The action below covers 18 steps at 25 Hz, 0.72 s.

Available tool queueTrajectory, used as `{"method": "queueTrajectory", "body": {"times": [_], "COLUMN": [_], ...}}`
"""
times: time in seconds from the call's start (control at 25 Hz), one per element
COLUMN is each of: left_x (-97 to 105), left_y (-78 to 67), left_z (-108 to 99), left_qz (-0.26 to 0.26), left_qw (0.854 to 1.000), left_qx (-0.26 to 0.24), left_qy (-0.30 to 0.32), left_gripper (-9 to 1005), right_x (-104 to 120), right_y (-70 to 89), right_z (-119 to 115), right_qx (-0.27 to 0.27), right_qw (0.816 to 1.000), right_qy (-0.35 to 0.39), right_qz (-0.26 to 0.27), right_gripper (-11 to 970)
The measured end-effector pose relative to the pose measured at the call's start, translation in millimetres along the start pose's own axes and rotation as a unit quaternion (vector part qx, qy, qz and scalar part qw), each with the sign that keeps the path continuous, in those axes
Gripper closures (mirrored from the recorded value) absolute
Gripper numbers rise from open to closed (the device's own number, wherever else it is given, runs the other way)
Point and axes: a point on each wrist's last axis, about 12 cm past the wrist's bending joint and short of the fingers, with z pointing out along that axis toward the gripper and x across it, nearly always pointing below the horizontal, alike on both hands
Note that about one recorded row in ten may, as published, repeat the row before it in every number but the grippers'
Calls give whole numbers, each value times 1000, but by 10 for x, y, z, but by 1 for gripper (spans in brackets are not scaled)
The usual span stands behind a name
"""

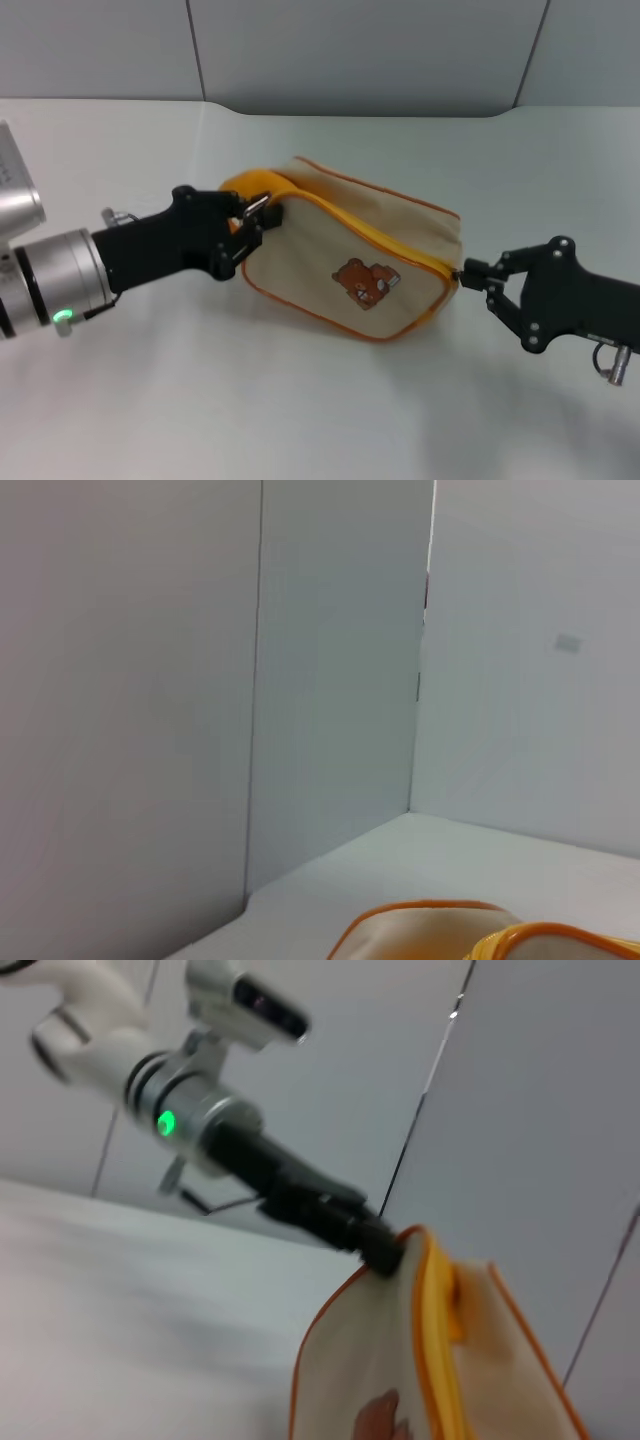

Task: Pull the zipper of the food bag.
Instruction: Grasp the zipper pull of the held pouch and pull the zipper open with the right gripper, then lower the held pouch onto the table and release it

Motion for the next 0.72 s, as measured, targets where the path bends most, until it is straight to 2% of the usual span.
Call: {"method": "queueTrajectory", "body": {"times": [0.2,0.28,0.48,0.68,0.72], "left_x": [192,297,439,463,453], "left_y": [-134,-209,-336,-360,-357], "left_z": [-49,-95,-119,-121,-125], "left_qz": [-52,-76,-98,-99,-96], "left_qw": [998,997,994,994,995], "left_qx": [-14,-25,-35,-36,-33], "left_qy": [-12,-16,-21,-21,-21], "left_gripper": [879,878,879,881,881], "right_x": [-75,-134,-206,-227,-228], "right_y": [-36,-68,-161,-170,-171], "right_z": [-122,-174,-154,-112,-109], "right_qx": [63,92,92,84,83], "right_qw": [994,983,969,968,967], "right_qy": [-66,-116,-153,-158,-158], "right_qz": [60,108,168,178,179], "right_gripper": [836,823,792,588,512]}}
